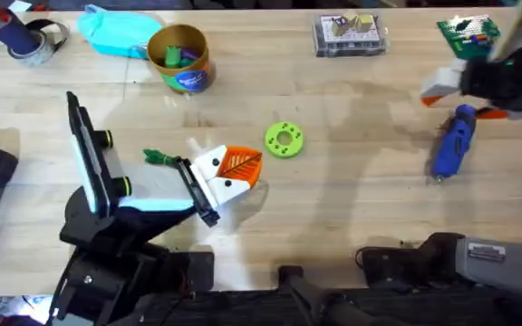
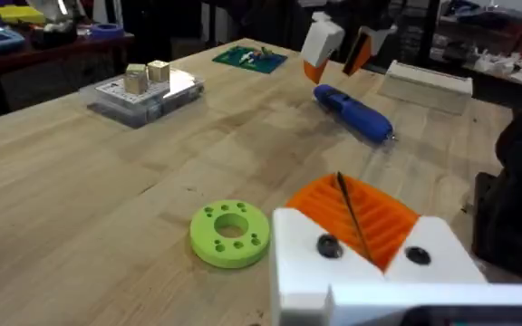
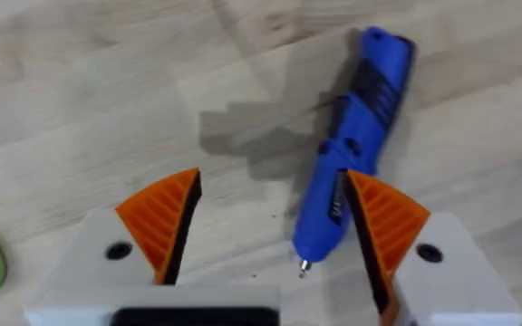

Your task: Pick up the gripper from the table and insert it into the empty holder that is missing its gripper. Then pick up a screw, insert it into the mounting hole, and use the screwdriver to tighten it. Finally, clean up the table by picking up the vegetable and placing it into the bucket.

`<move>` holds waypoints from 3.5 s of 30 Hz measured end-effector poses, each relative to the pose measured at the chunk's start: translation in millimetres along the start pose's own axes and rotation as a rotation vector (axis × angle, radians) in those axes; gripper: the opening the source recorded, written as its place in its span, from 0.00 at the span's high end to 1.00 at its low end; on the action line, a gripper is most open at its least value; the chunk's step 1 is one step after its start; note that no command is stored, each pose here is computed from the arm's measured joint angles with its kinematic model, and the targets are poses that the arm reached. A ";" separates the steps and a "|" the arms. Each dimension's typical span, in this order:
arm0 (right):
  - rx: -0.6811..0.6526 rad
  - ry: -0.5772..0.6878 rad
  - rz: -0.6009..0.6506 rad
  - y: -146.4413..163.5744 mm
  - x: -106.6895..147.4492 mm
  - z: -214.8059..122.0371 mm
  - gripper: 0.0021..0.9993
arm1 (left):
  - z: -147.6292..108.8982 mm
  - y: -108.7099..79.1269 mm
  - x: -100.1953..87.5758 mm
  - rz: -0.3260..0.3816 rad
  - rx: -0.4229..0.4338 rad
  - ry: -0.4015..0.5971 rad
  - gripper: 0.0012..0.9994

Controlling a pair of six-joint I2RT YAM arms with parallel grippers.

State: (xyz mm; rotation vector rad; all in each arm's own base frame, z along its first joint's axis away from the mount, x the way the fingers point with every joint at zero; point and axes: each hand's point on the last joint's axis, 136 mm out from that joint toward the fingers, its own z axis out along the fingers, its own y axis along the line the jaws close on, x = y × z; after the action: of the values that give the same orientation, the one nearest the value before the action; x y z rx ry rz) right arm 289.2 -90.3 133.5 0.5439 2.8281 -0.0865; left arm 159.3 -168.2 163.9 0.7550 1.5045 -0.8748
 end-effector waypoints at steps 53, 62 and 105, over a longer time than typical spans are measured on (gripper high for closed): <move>0.066 0.102 0.248 -84.7 -4.8 108.2 0.98 | 0.0 0.1 0.0 0.000 -0.001 0.000 0.99; -0.097 -0.014 0.240 -56.0 -25.5 75.5 0.98 | 0.0 0.1 0.0 0.000 -0.001 0.000 0.99; -0.720 -0.935 -0.476 152.6 19.8 -147.8 0.98 | 0.0 0.1 0.0 0.000 -0.001 0.000 0.99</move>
State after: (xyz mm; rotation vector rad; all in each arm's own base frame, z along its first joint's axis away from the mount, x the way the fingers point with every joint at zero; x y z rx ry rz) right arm 292.5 74.1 269.4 -0.2859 1.8135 0.4489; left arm 159.4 -168.1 163.9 0.7545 1.5048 -0.8744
